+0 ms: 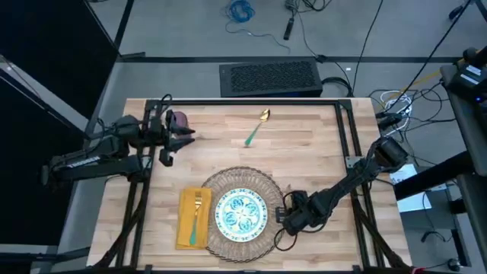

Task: Set table place
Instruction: Put the gold knife to the right of the brown placemat, then put the green spoon to the right of the gold knife

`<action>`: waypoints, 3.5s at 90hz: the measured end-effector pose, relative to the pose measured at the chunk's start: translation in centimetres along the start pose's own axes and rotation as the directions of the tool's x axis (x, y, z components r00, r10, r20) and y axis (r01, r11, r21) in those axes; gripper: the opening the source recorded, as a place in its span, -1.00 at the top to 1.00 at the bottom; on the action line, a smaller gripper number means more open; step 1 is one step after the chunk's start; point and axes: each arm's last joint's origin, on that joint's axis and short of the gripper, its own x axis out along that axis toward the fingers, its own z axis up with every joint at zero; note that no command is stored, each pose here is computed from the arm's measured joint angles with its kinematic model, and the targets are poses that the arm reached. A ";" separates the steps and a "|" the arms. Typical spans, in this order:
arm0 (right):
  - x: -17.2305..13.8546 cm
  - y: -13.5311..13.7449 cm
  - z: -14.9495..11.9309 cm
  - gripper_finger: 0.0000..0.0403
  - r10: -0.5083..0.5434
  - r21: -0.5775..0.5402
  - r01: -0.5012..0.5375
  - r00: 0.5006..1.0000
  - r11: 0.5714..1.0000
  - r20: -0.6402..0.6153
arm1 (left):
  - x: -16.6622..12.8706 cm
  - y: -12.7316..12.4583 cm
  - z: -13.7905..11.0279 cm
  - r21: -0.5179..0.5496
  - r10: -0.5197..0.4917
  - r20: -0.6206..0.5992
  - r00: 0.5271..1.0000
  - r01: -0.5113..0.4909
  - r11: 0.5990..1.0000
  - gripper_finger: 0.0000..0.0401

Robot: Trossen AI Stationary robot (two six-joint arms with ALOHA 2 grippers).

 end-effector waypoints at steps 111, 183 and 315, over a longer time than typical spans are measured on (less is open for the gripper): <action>-0.1 -0.2 -0.1 0.69 -0.049 -0.017 0.049 0.998 0.999 -0.038 | 0.0 0.0 0.0 0.010 0.000 0.001 1.000 0.000 1.000 0.40; -5.1 3.2 9.8 0.68 0.128 -0.391 -0.072 0.985 0.917 0.119 | 0.0 0.0 0.0 0.027 -0.001 0.003 1.000 0.001 1.000 0.40; -6.8 10.0 39.8 0.06 0.382 -0.828 -0.155 0.921 0.538 0.076 | 0.0 0.3 1.3 0.047 0.127 0.134 0.983 -0.134 0.990 0.40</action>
